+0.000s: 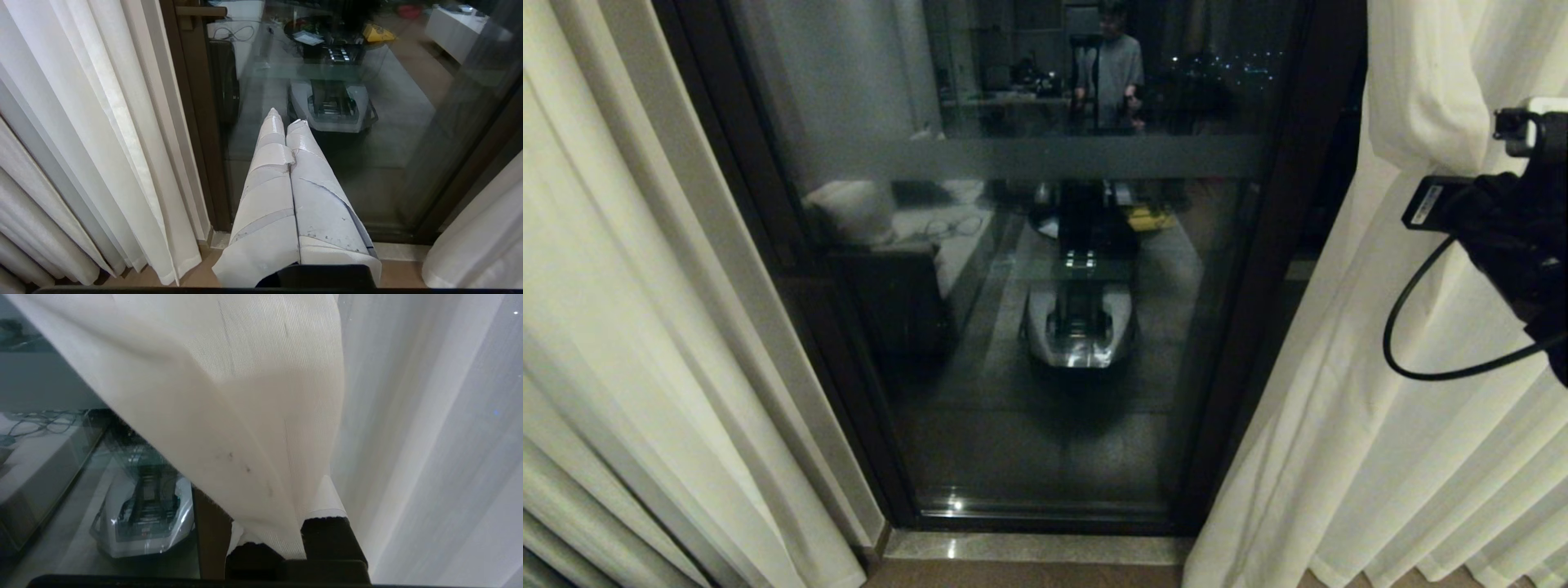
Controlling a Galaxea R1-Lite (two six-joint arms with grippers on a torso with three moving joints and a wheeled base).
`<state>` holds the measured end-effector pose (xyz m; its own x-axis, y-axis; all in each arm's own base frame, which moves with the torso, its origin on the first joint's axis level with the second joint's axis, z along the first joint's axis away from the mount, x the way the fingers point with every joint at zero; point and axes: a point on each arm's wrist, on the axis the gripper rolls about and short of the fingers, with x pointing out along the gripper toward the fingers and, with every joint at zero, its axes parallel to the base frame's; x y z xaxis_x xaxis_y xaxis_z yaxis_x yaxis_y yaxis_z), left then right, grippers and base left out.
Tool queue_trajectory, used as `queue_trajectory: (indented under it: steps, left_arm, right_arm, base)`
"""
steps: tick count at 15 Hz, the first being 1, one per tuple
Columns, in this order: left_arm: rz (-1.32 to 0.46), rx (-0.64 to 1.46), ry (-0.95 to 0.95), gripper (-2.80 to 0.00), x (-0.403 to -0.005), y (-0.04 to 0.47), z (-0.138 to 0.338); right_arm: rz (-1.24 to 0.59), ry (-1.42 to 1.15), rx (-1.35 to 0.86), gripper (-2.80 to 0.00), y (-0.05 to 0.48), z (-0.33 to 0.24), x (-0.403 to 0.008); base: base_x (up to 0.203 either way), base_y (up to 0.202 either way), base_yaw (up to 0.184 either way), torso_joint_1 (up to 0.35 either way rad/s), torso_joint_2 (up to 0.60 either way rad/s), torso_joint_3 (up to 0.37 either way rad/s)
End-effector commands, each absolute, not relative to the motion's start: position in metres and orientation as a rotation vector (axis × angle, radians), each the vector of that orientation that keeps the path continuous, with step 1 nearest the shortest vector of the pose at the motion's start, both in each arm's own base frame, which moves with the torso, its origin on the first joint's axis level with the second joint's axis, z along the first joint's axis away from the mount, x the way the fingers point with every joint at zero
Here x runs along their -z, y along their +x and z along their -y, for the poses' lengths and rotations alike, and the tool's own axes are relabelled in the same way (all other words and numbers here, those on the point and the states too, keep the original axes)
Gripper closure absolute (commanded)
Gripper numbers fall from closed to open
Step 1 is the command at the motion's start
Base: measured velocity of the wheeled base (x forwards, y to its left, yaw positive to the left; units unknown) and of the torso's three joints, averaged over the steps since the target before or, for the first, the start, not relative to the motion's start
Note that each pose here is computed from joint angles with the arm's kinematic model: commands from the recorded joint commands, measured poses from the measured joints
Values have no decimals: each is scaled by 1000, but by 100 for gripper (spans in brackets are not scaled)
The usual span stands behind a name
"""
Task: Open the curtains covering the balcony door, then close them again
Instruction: Pull the inner curtains open on both sides
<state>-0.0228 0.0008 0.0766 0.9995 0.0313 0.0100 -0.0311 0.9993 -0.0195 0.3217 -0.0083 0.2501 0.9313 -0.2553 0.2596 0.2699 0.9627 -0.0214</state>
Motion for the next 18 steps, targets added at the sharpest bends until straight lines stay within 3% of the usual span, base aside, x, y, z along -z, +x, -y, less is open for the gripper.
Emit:
queue_trajectory:
  steps: [1, 18]
  left_arm:
    - [12, -32, -20, 0, -77, -23, -1]
    - [11, -31, -23, 0, -77, -23, -1]
  right_arm:
    - [263, -55, 276, 0, 315, 9, -249]
    - [238, -52, 324, 0, 297, 18, -229]
  base:
    - [0, 0, 0, 0, 0, 0]
    - [0, 0, 0, 0, 0, 0]
